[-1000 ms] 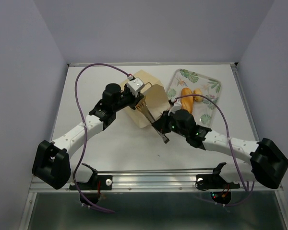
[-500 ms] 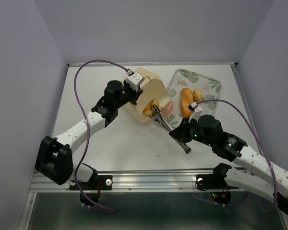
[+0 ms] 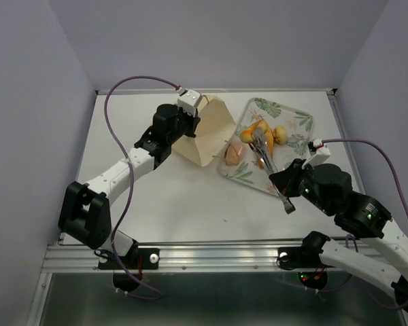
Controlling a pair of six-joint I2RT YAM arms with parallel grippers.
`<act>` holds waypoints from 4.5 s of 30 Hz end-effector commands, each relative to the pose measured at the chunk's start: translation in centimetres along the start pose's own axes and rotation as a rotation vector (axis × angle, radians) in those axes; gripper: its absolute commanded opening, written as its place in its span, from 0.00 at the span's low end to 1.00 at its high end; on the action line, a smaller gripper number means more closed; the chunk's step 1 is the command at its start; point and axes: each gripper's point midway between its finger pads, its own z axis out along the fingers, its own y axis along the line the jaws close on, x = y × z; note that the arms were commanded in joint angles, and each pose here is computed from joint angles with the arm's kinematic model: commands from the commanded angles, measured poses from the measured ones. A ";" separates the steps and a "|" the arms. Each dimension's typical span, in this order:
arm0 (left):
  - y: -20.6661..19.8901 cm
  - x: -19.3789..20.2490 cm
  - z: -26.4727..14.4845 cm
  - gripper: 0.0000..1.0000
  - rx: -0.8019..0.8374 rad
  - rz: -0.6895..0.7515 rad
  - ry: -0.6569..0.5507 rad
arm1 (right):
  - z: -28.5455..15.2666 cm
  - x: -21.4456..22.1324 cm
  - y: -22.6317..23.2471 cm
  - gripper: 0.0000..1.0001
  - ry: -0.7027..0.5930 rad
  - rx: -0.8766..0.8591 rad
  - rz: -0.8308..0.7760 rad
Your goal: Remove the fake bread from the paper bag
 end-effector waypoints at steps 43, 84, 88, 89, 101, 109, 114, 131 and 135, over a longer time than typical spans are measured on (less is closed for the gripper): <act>12.2 -4.4 -4.1 0.10 -0.238 -0.638 -0.176 | 16.7 -3.7 -9.2 0.20 0.066 0.322 -0.117; 14.4 -8.1 -15.6 0.99 -0.556 -0.575 -0.332 | 8.3 -8.4 -14.7 0.54 -0.169 0.687 0.000; 14.7 -7.0 -16.0 0.99 -0.592 -0.578 -0.328 | 6.7 -8.1 -20.5 0.54 -0.155 0.875 0.067; 14.8 -6.9 -16.1 0.99 -0.597 -0.577 -0.327 | 5.6 -8.5 -23.0 0.54 -0.170 0.940 0.115; 15.5 -7.3 -15.5 0.99 -0.606 -0.546 -0.374 | 5.7 -6.8 -33.4 0.57 -0.124 1.077 0.128; 16.6 -9.6 -16.3 0.99 -0.658 -0.518 -0.402 | 6.1 -1.0 -38.3 0.62 -0.007 1.086 0.264; 16.7 -9.9 -16.7 0.99 -0.668 -0.519 -0.405 | 6.7 1.1 -38.3 0.83 0.052 1.067 0.312; 16.6 -8.5 -17.6 0.99 -0.703 -0.563 -0.396 | 1.0 -15.0 -27.4 1.00 -0.300 0.874 0.257; 16.6 -7.9 -17.9 0.99 -0.716 -0.564 -0.394 | 0.5 -16.8 -24.9 1.00 -0.350 0.785 0.230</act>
